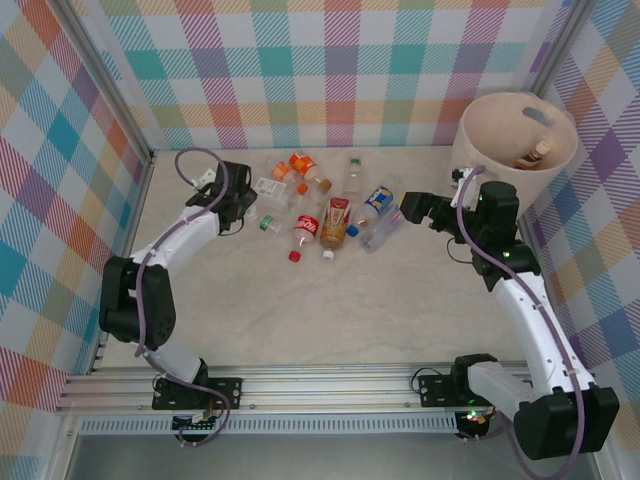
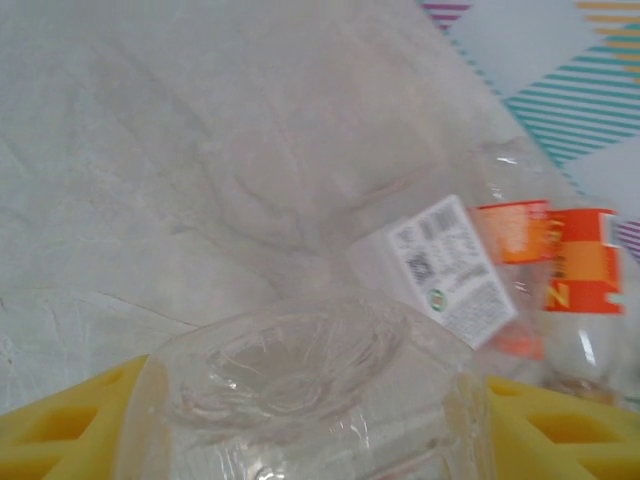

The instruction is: Put the plastic bottles in the bin

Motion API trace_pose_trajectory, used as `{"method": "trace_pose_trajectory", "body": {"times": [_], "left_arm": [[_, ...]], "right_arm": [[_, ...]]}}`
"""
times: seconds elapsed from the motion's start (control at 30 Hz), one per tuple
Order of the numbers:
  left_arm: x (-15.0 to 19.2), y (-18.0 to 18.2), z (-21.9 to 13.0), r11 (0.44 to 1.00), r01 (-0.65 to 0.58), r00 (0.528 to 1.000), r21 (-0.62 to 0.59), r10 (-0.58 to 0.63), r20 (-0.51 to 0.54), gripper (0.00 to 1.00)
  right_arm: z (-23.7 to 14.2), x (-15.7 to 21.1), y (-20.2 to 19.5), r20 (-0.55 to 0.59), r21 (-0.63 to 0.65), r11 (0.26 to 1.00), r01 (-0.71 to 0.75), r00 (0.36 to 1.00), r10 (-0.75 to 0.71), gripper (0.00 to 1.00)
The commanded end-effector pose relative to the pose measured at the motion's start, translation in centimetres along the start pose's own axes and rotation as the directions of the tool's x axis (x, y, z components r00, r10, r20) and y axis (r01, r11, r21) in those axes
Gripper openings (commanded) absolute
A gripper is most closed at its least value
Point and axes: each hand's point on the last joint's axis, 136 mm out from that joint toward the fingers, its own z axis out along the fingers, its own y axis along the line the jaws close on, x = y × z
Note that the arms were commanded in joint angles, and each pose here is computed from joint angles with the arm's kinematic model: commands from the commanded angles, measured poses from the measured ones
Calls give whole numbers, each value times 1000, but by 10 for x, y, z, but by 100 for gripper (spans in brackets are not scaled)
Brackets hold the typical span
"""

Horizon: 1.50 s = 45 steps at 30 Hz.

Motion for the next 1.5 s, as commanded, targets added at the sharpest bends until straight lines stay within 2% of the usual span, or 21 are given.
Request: {"method": "trace_pose_trajectory", "body": {"times": [0.0, 0.23, 0.37, 0.47, 0.53, 0.67, 0.9, 1.0, 1.23, 1.33, 1.47], "left_arm": [[0, -24, -34, 994, -57, 998, 98, 56, 6, 50], [26, -76, -87, 942, -122, 989, 314, 142, -41, 50], [48, -104, -111, 886, -162, 976, 434, 209, -64, 50], [63, -123, -129, 834, -236, 957, 498, 288, -30, 50], [73, -132, -137, 804, -284, 940, 523, 342, -14, 51], [87, -158, -154, 730, -299, 926, 615, 377, 3, 51], [105, -185, -174, 654, -257, 920, 711, 392, -28, 51], [109, -190, -178, 642, -254, 918, 724, 396, -29, 51], [113, -192, -180, 638, -249, 918, 729, 396, -33, 51], [114, -193, -180, 638, -238, 920, 733, 390, -41, 51], [115, -194, -179, 640, -225, 922, 734, 383, -51, 52]], "right_arm": [[9, 1, 7, 2, -68, 997, -22, 1000, 23, 100], [30, 15, -3, -21, -108, 984, -145, 989, 143, 100], [42, 29, 3, -91, -154, 974, -165, 984, 153, 100], [49, 41, 11, -162, -196, 962, -192, 973, 162, 100], [51, 50, 23, -212, -252, 949, -189, 968, 137, 100], [53, 68, 55, -284, -358, 924, -136, 958, 31, 100], [60, 82, 102, -298, -491, 867, -89, 952, -71, 100], [64, 81, 121, -283, -533, 844, -66, 953, -105, 100], [83, 74, 138, -226, -523, 852, -33, 969, -101, 99], [90, 74, 145, -195, -523, 852, 6, 972, -127, 95], [98, 73, 144, -166, -494, 869, 28, 978, -125, 81]]}}
